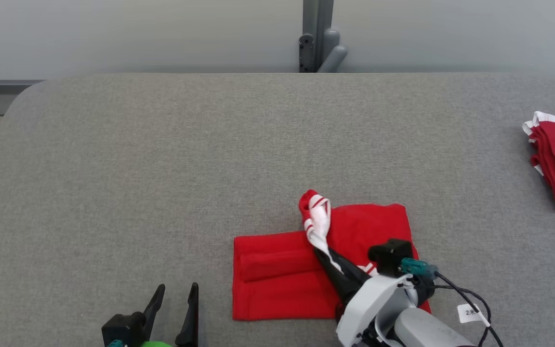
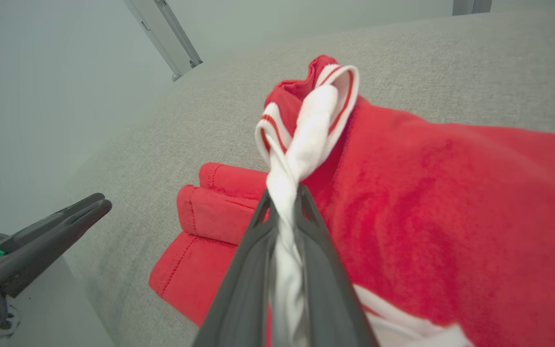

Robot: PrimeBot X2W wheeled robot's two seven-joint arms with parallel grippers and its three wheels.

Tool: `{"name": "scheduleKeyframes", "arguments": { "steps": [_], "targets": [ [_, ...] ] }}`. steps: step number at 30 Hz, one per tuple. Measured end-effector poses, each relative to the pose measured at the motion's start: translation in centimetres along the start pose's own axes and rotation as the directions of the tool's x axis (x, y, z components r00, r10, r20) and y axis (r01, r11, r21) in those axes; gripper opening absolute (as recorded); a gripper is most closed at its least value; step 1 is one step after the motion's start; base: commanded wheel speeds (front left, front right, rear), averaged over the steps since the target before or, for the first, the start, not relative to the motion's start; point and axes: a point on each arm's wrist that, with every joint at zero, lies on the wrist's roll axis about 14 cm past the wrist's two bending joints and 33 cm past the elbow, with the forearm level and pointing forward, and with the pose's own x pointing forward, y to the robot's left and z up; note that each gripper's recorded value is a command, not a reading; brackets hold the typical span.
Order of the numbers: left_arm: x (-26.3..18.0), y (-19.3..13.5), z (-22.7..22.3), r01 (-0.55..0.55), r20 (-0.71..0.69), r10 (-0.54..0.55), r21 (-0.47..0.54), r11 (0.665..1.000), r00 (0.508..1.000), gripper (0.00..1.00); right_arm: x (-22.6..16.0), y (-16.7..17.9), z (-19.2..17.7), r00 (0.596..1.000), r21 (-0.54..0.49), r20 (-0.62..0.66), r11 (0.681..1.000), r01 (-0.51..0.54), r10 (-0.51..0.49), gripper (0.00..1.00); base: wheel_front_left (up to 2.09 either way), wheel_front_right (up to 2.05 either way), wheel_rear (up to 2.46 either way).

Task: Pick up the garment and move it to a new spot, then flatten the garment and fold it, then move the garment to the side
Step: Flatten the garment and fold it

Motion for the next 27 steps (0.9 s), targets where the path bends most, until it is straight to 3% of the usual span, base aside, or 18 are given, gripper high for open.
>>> {"name": "scheduleKeyframes", "arguments": {
  "steps": [6,15,16,17,22,27],
  "targets": [
    [-0.8,1.1,0.2,-0.040,0.012,0.040,-0.006,0.999,0.999,1.00,2.2,4.2,-1.7,0.987,-0.013,-0.080,0.990,-0.142,0.141,0.00,0.00,0.00,0.00],
    [-2.3,2.9,0.1,-0.111,0.015,0.111,-0.020,0.994,0.994,1.00,4.2,6.8,-3.7,0.964,-0.002,-0.146,0.974,-0.225,0.222,0.00,0.00,0.00,0.00],
    [-2.3,3.0,0.0,-0.116,0.014,0.116,-0.020,0.993,0.993,1.00,4.4,6.9,-3.8,0.963,-0.005,-0.149,0.974,-0.228,0.225,0.43,0.00,0.00,0.00],
    [-2.4,3.2,0.0,-0.120,0.012,0.120,-0.021,0.993,0.993,1.00,4.5,6.8,-3.8,0.963,0.001,-0.150,0.974,-0.225,0.223,1.00,0.00,0.00,0.00],
    [-2.2,3.6,0.2,-0.131,0.017,0.131,-0.024,0.991,0.991,1.00,5.2,6.0,-2.2,0.977,0.038,-0.094,0.982,-0.187,0.190,1.00,0.00,0.00,0.00],
    [-1.5,3.3,0.8,-0.114,0.031,0.115,-0.012,0.993,0.993,1.00,5.0,1.4,3.2,0.995,0.040,0.076,0.997,-0.060,0.057,1.00,0.00,0.00,0.00]
  ]
}}
